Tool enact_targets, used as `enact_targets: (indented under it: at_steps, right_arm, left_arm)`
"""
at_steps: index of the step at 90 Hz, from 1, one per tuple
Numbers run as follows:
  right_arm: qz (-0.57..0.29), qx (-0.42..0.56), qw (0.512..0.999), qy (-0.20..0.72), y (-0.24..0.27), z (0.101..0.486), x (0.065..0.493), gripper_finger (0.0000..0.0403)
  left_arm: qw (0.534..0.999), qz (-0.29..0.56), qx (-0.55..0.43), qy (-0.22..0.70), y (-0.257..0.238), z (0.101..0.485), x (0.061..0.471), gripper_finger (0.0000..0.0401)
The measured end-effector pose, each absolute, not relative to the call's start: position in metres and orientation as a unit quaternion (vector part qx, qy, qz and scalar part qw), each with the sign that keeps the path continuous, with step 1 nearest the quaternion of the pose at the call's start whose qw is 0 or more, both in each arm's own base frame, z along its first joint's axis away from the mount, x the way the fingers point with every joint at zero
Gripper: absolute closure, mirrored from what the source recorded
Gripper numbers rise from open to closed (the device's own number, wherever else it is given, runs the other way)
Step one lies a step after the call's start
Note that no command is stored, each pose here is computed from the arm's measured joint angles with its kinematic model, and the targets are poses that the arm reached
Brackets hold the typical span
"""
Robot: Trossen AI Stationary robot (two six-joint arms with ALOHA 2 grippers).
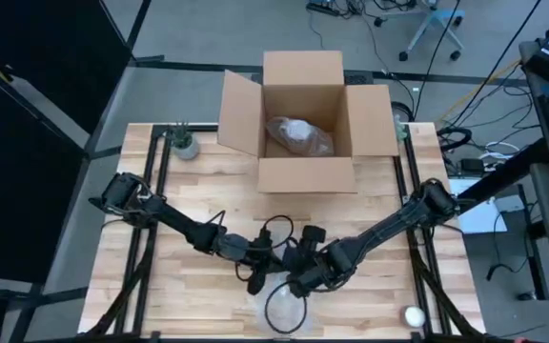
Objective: Wrap mug
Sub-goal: Wrap the orange patterned mug with the transparent bubble wrap
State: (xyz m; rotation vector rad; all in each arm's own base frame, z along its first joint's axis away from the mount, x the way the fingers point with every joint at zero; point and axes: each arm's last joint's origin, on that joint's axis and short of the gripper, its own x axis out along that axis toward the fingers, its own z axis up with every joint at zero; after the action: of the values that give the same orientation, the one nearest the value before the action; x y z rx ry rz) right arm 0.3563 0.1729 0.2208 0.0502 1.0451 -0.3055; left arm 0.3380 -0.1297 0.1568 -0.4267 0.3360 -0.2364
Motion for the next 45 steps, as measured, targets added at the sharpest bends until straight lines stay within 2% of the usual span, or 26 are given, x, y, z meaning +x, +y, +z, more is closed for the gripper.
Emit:
enact_targets:
  at_steps: [25,45]
  right_arm:
    - [-0.152,0.074,0.846,0.505,0.161,0.180,0.349,0.0211]
    - [-0.128,0.074,0.851,0.504,0.162,0.176,0.351,0.0211]
  left_arm:
    - [0.956,-0.120,-0.211,0.164,-0.130,0.157,0.338,0.0401]
    - [0.956,-0.120,-0.211,0.165,-0.130,0.157,0.338,0.0401]
